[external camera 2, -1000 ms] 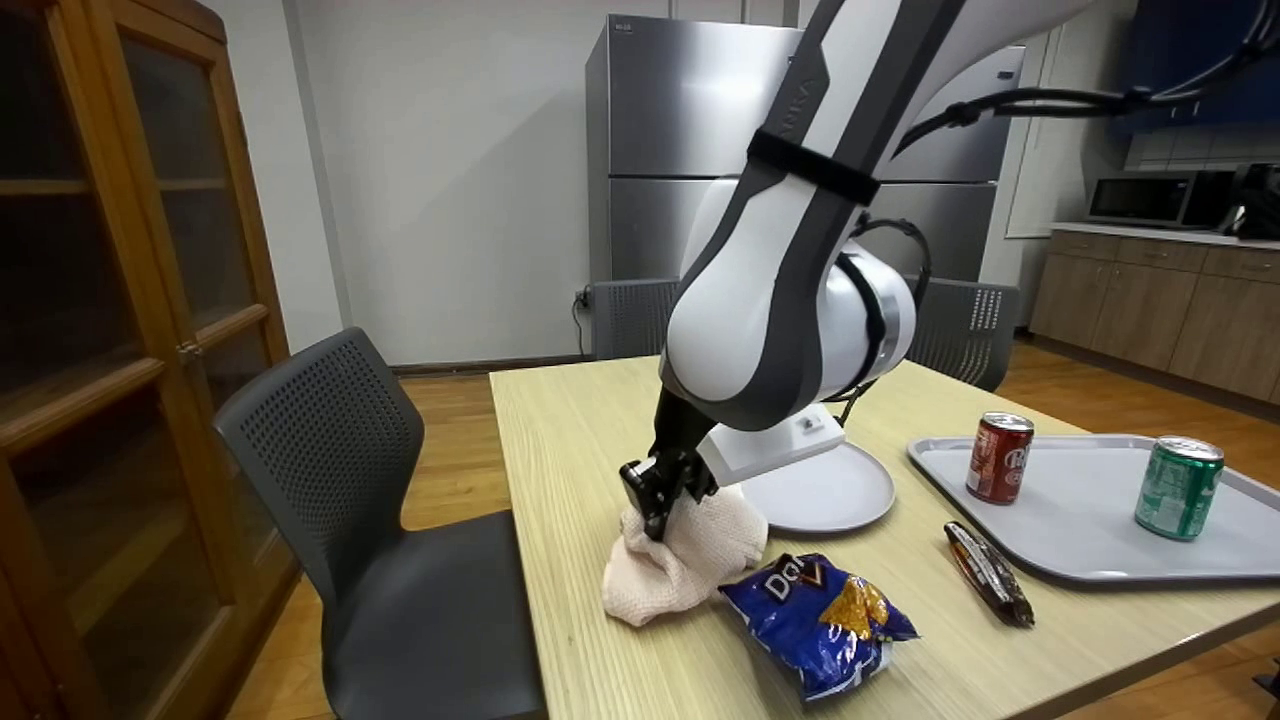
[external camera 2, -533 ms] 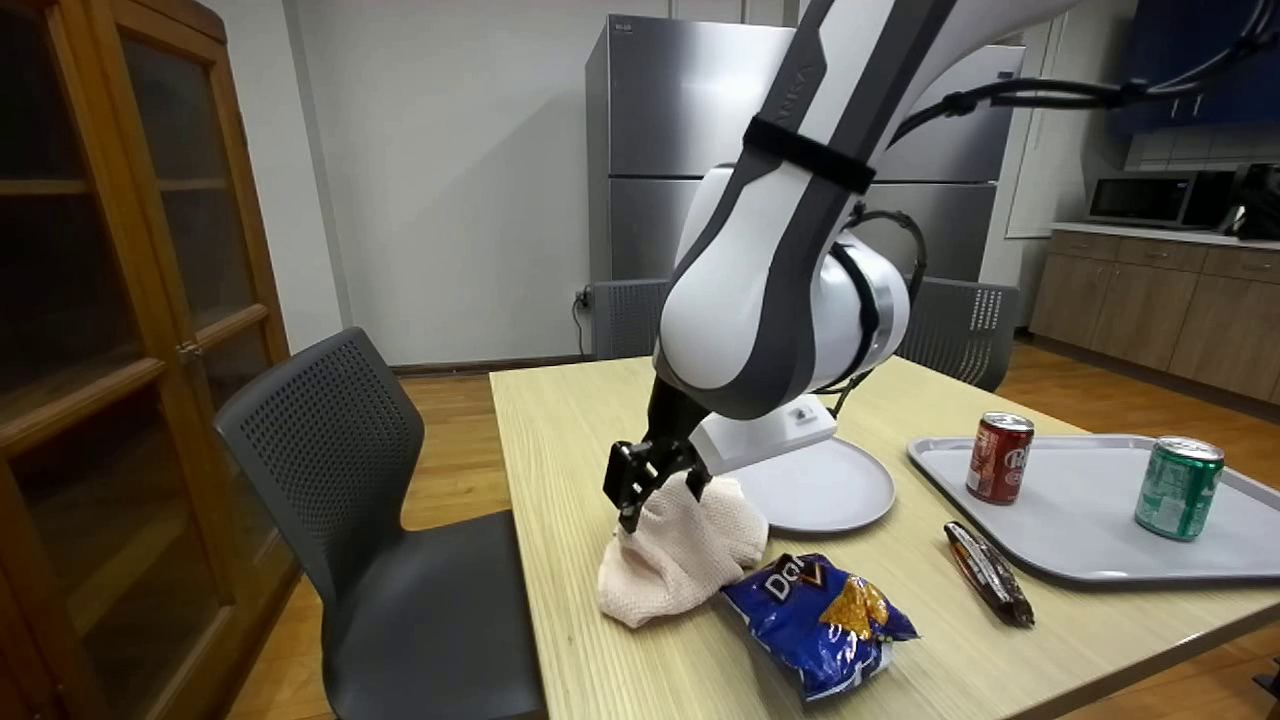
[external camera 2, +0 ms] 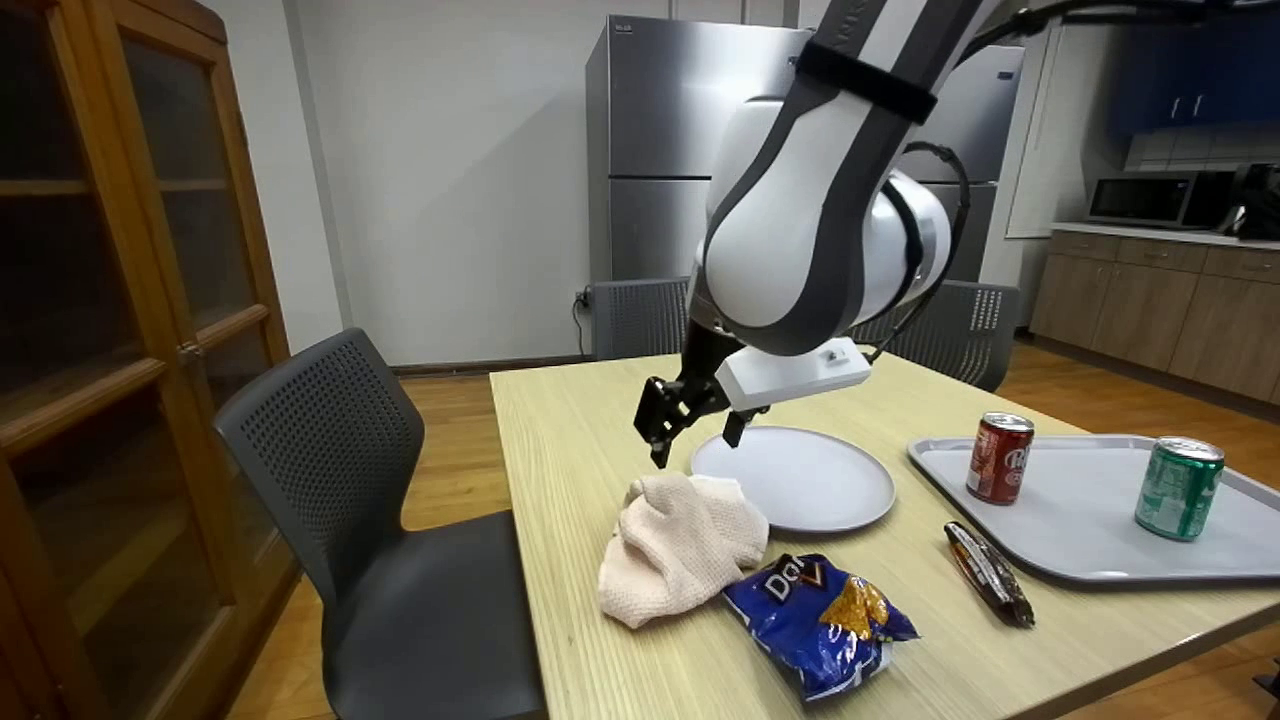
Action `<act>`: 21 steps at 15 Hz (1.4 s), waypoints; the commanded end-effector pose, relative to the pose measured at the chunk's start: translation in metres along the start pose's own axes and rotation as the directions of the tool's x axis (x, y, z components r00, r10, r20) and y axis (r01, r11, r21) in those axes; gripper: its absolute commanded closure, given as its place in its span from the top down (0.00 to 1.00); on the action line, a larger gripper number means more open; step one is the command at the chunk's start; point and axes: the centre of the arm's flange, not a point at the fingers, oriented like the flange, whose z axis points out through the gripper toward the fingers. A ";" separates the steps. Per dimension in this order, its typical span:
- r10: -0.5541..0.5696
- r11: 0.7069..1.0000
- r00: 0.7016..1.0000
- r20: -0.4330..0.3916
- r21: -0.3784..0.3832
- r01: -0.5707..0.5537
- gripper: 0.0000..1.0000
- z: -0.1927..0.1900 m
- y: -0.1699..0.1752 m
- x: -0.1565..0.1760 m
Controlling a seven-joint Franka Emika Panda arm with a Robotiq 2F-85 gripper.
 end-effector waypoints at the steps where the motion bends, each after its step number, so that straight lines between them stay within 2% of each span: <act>1: 0.071 0.995 0.997 0.006 -0.067 -0.070 1.00 -0.034 0.013 -0.010; 6: 0.169 0.978 0.986 -0.004 -0.125 -0.168 1.00 -0.047 0.047 -0.013; 12: 0.326 0.931 0.945 -0.009 -0.173 -0.322 1.00 -0.053 0.091 -0.020; 15: 0.358 0.916 0.934 -0.011 -0.192 -0.353 1.00 -0.052 0.107 -0.021; 17: 0.337 0.928 0.941 0.004 -0.169 -0.332 1.00 -0.050 0.113 -0.020; 21: 0.241 0.966 0.969 0.055 -0.113 -0.234 1.00 -0.046 0.101 -0.019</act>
